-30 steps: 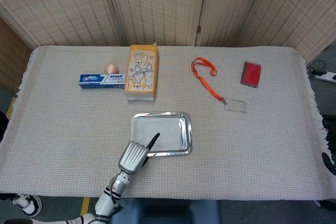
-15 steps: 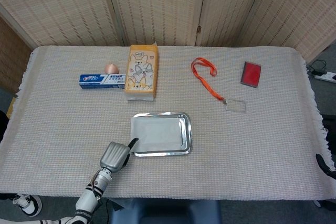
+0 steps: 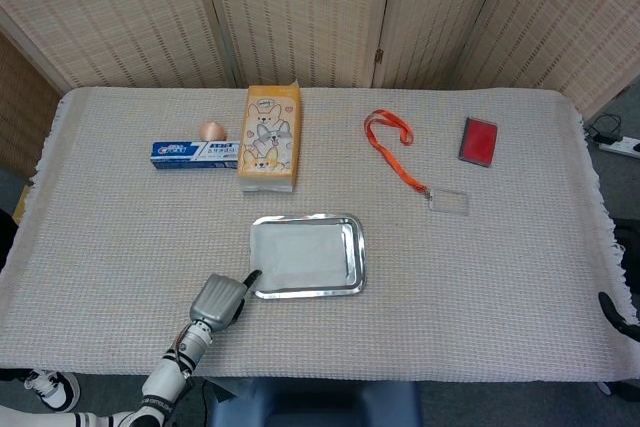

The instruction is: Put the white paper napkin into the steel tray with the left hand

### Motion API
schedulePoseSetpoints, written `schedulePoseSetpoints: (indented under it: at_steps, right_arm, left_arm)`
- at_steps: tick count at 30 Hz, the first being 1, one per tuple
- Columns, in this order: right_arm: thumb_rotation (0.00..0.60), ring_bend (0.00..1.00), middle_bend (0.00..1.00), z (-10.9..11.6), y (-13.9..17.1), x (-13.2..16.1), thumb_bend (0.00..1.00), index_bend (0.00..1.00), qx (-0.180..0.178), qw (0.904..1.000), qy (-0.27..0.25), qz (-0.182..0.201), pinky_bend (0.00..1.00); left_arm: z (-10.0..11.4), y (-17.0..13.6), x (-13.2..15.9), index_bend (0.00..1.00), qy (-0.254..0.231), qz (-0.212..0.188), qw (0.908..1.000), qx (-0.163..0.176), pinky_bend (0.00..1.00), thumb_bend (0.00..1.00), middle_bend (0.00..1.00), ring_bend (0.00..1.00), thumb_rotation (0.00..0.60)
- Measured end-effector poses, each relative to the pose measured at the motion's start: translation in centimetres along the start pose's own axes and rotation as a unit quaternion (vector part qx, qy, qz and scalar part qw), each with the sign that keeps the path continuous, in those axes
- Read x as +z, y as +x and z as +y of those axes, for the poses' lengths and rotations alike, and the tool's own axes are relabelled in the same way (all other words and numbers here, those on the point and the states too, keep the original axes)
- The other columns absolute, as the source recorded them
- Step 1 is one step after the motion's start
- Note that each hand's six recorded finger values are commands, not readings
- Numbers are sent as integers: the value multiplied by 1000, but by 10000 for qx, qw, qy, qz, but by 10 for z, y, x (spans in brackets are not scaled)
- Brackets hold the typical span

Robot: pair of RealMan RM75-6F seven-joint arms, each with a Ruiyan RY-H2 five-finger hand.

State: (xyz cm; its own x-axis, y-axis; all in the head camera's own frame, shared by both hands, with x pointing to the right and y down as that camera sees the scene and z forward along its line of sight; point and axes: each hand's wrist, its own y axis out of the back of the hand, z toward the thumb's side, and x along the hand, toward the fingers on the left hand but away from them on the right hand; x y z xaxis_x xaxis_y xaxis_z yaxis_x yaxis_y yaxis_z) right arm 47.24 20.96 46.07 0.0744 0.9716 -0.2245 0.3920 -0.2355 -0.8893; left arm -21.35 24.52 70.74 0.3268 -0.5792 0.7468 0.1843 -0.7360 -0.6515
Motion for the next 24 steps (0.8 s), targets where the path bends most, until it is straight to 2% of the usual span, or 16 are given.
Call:
schedulePoseSetpoints:
  at_steps: [7,15,24]
  right_arm:
    - [600,0,0,3,1,0,405,0,-43,10000,-31,15,0]
    - [600,0,0,4,2,0,404,0,-47,10000,-40,26,0]
    - [600,0,0,5,2,0,404,0,-78,10000,-34,21,0]
  left_arm:
    - [-7,2,9,174,-25,-101,9999,-56,1000,724,1000,1000,600]
    - [-5,7,18,155,-116,-185,9997,60,1000,723,1000,1000,600]
    - [-14,14,16,124,-130,-132,9997,-136,1000,723,1000,1000,600]
